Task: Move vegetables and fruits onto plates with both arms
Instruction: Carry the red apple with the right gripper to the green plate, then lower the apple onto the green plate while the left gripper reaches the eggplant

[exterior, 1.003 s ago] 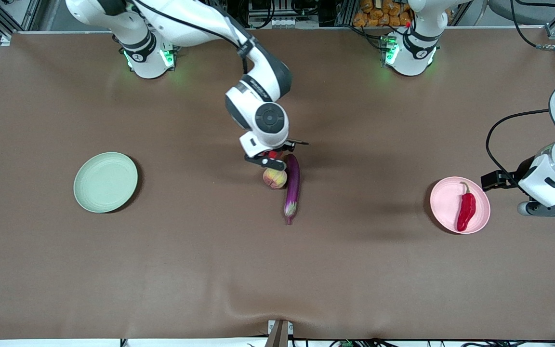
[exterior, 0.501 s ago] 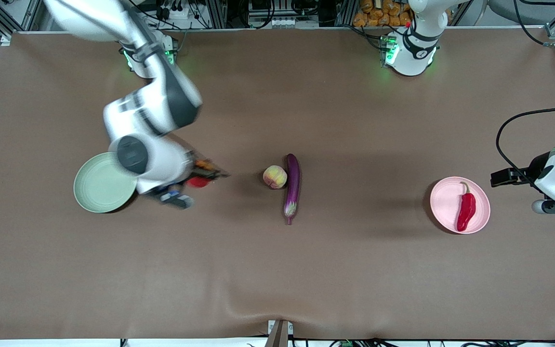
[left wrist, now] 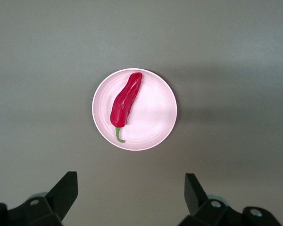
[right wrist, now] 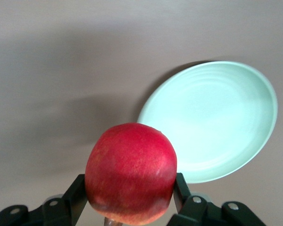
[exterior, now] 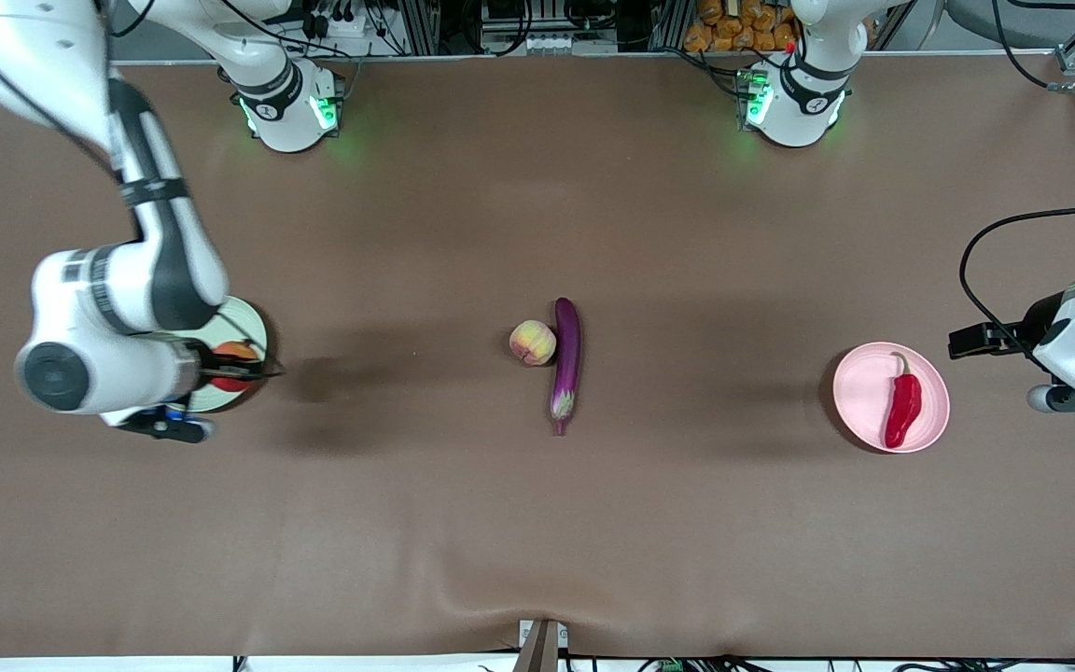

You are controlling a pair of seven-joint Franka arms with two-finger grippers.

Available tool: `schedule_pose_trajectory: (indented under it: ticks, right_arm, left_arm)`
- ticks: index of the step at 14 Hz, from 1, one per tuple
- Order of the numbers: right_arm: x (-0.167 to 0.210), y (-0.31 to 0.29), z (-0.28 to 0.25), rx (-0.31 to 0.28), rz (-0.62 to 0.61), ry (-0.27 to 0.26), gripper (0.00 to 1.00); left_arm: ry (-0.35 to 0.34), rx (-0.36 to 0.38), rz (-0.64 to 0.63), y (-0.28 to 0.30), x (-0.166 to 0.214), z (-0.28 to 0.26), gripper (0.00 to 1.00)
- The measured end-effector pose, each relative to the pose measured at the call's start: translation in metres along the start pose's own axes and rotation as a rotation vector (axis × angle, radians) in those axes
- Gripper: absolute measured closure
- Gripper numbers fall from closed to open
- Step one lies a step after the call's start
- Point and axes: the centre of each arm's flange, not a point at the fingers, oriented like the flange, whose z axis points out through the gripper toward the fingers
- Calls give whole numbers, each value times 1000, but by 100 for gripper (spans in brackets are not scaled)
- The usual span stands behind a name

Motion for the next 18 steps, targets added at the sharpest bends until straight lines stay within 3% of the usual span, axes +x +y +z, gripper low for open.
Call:
schedule_pose_trajectory:
  ticks: [3, 9, 11, 12, 18]
  right_arm:
    - [6, 45, 40, 19, -6, 5, 22]
    - [-2, 48, 93, 20, -17, 8, 22]
    - [-2, 51, 93, 21, -11, 9, 7]
    - [-1, 53, 92, 22, -9, 11, 1]
    - [2, 53, 44, 19, -11, -9, 0]
  left_arm:
    - [-1, 0, 0, 0, 0, 0, 0]
    - [-8, 0, 5, 3, -1, 0, 0]
    - [-35, -5, 23, 11, 1, 12, 0]
    - [-61, -8, 57, 23, 4, 27, 0]
    - [-151, 73, 68, 180, 7, 100, 0]
